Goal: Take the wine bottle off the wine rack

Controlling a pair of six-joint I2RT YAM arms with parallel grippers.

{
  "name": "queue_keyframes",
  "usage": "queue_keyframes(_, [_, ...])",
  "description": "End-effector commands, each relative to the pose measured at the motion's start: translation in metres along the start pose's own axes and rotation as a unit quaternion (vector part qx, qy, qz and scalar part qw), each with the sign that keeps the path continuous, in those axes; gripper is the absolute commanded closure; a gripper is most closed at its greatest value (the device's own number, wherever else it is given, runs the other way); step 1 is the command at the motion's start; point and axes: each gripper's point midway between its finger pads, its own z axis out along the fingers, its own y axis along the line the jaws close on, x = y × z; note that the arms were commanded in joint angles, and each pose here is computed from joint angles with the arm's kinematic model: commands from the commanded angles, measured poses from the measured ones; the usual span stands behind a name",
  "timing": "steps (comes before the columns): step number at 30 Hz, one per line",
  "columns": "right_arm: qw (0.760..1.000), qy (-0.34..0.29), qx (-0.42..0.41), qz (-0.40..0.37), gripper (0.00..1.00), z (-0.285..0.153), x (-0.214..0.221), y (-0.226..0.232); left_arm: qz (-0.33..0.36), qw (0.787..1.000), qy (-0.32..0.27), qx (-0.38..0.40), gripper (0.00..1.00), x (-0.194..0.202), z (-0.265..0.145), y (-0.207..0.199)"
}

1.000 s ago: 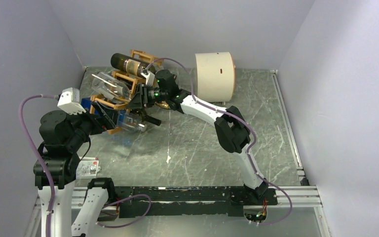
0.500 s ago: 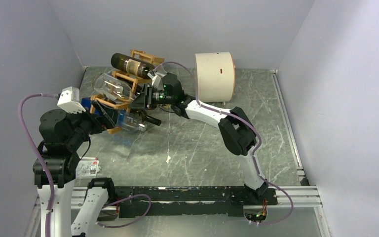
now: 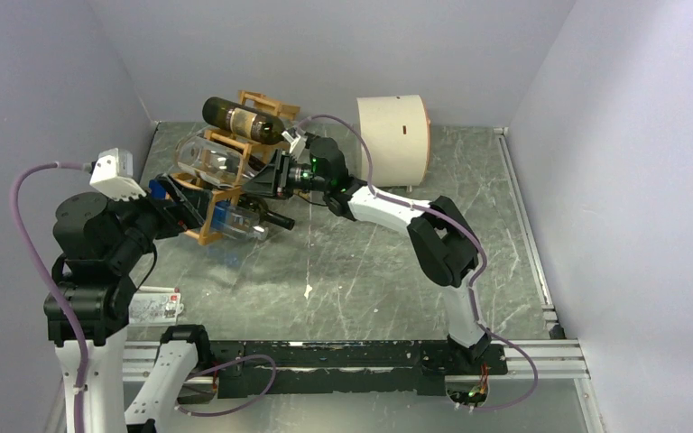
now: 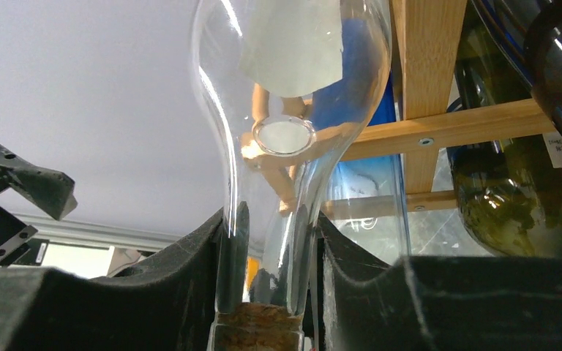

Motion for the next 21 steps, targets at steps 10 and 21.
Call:
queue_keyframes(10, [0.991, -0.008, -0.127, -0.042, 1.0, -0.03, 0.001, 0.087, -0.012, 0.999, 0.032, 0.002, 0.0, 0.011, 0.014, 0.003])
queue_keyframes(21, [0.987, -0.02, -0.157, -0.035, 1.0, -0.04, -0.001, 0.098, -0.02, 0.999, 0.032, 0.009, 0.0, 0.012, 0.02, 0.002])
